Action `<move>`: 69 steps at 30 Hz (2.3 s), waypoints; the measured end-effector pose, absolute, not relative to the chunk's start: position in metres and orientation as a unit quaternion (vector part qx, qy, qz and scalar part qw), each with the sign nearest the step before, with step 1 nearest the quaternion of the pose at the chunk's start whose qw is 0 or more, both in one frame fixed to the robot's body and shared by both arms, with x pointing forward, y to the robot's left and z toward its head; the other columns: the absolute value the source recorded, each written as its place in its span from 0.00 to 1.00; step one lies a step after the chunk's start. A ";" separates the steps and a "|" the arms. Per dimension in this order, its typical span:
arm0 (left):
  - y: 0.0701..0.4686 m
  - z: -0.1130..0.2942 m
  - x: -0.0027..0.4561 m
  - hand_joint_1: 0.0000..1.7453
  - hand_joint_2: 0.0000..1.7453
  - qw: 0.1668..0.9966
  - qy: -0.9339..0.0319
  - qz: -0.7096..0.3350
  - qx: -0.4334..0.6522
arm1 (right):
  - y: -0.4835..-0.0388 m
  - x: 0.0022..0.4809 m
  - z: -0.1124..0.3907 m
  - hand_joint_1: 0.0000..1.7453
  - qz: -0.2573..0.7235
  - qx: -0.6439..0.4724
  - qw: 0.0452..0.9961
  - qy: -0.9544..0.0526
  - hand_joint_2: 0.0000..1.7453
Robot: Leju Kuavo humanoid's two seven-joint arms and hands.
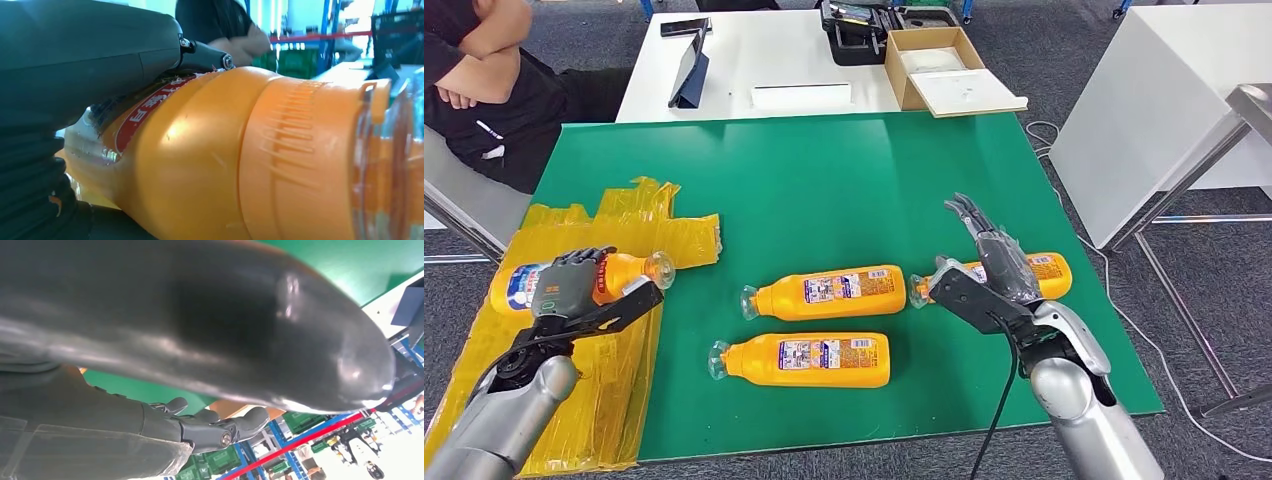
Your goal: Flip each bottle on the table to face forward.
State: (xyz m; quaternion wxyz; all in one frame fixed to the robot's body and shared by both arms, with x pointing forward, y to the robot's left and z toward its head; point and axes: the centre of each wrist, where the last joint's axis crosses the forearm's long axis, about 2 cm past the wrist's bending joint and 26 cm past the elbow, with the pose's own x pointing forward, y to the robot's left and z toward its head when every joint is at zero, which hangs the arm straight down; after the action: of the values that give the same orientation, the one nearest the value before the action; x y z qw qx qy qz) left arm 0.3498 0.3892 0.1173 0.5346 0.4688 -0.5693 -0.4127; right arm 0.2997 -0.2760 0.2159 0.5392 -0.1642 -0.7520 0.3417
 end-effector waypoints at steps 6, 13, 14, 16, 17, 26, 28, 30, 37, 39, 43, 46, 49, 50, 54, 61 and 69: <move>0.376 0.111 0.341 1.00 1.00 0.555 -0.594 -0.403 0.421 | -0.277 0.298 0.214 0.00 0.343 -0.160 0.544 -0.749 0.00; 0.352 0.115 0.336 0.00 0.00 0.581 -0.617 -0.389 0.361 | -0.280 0.298 0.212 0.00 0.347 -0.153 0.549 -0.745 0.00; 0.348 0.114 0.335 0.00 0.00 0.587 -0.618 -0.387 0.351 | -0.280 0.298 0.211 0.00 0.348 -0.153 0.550 -0.744 0.00; 0.341 0.113 0.333 0.00 0.00 0.600 -0.618 -0.386 0.330 | -0.280 0.298 0.210 0.00 0.352 -0.155 0.552 -0.739 0.00; 0.338 0.112 0.333 0.00 0.00 0.603 -0.619 -0.387 0.320 | -0.280 0.298 0.210 0.00 0.355 -0.156 0.554 -0.737 0.00; 0.325 0.109 0.330 0.00 0.00 0.619 -0.617 -0.394 0.286 | -0.278 0.297 0.205 0.00 0.373 -0.160 0.560 -0.722 0.00; 0.324 0.109 0.330 0.00 0.00 0.627 -0.613 -0.390 0.279 | -0.277 0.297 0.204 0.00 0.383 -0.164 0.560 -0.716 0.00; 0.323 0.109 0.331 0.00 0.00 0.635 -0.611 -0.384 0.275 | -0.277 0.296 0.202 0.00 0.395 -0.166 0.560 -0.709 0.25; 0.327 0.113 0.330 0.00 0.00 0.657 -0.640 -0.315 0.242 | -0.286 0.297 0.196 0.00 0.458 -0.198 0.546 -0.673 1.00; 0.327 0.119 0.330 0.00 0.00 0.662 -0.664 -0.267 0.223 | -0.297 0.298 0.195 0.00 0.485 -0.224 0.539 -0.651 1.00; 0.328 0.144 0.331 0.00 0.00 0.644 -0.717 -0.176 0.199 | -0.330 0.304 0.194 0.00 0.535 -0.275 0.528 -0.600 1.00; 0.332 0.161 0.330 0.00 0.00 0.618 -0.750 -0.134 0.194 | -0.354 0.309 0.196 0.00 0.563 -0.306 0.520 -0.564 1.00; 0.335 0.170 0.325 0.00 0.00 0.603 -0.767 -0.114 0.189 | -0.371 0.316 0.199 0.00 0.583 -0.325 0.514 -0.539 1.00; 0.335 0.172 0.323 0.00 0.00 0.600 -0.770 -0.110 0.187 | -0.375 0.318 0.200 0.00 0.587 -0.329 0.513 -0.533 1.00; 0.336 0.176 0.316 0.00 0.00 0.591 -0.779 -0.100 0.184 | -0.388 0.326 0.204 0.00 0.604 -0.338 0.511 -0.510 1.00; 0.339 0.178 0.308 0.00 0.00 0.585 -0.785 -0.082 0.186 | -0.399 0.337 0.203 0.00 0.625 -0.336 0.513 -0.482 1.00; 0.343 0.177 0.306 0.00 0.00 0.582 -0.788 -0.071 0.187 | -0.394 0.351 0.183 0.00 0.651 -0.318 0.528 -0.443 1.00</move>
State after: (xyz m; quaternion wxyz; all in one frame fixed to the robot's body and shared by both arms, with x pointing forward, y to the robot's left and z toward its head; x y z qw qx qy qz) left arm 0.3061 0.3425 0.1773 0.5820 0.1870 -0.7882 -0.0709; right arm 0.3510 -0.3937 0.1827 0.5276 -0.3177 -0.4431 0.6515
